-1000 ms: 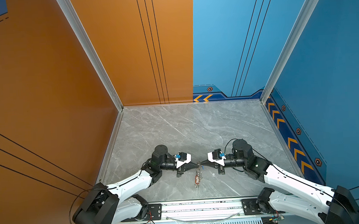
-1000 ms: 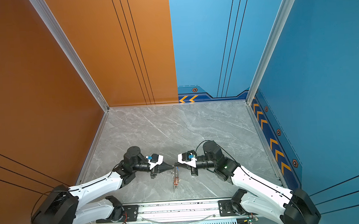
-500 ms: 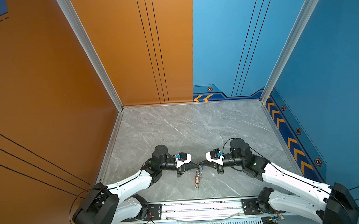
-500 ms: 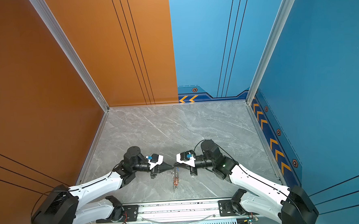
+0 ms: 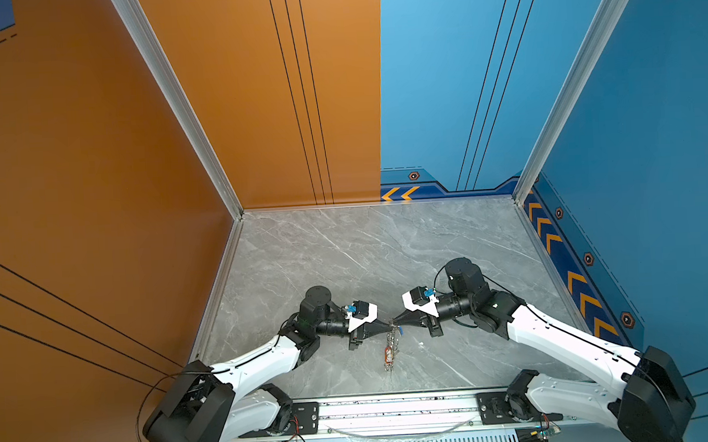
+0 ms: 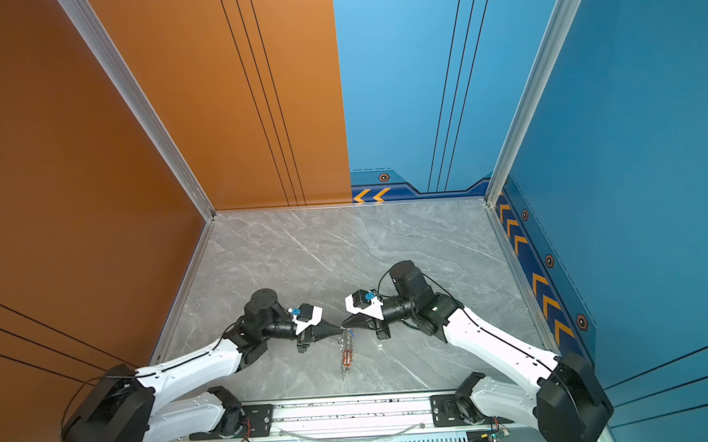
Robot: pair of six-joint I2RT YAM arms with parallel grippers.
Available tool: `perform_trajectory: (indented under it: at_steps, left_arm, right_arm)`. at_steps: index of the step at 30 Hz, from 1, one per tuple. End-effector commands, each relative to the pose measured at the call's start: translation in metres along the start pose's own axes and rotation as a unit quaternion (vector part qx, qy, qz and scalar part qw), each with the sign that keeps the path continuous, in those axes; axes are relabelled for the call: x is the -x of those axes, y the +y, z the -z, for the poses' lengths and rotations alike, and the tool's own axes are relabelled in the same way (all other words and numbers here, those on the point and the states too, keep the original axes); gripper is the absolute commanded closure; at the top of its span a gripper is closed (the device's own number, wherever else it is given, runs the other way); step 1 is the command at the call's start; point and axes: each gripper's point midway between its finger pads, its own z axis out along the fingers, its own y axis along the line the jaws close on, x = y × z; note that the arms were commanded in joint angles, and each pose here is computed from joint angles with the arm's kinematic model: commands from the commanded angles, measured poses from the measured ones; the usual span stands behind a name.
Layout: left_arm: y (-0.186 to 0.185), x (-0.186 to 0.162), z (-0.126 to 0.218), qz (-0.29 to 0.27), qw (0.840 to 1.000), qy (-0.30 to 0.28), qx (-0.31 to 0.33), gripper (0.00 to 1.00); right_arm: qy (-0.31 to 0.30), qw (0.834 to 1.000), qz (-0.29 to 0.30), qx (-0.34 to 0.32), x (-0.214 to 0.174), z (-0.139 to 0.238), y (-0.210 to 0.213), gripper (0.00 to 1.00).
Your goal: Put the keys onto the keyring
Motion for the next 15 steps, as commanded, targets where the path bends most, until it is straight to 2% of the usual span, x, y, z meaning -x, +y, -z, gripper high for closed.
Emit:
perform_trajectory:
  at_steps: [1, 15]
  left_arm:
    - [-0.015, 0.011, -0.003, -0.015, 0.999, -0.015, -0.037, 1.0]
    - [-0.017, 0.013, -0.004, -0.018, 0.999, -0.016, -0.041, 1.0]
  right_arm:
    - [0.009, 1.0, 0.015, -0.002, 0.005, 0.003, -0.011, 1.0]
    - [0.04, 0.999, 0.027, 0.008, 0.001, -0.01, -0.021, 1.0]
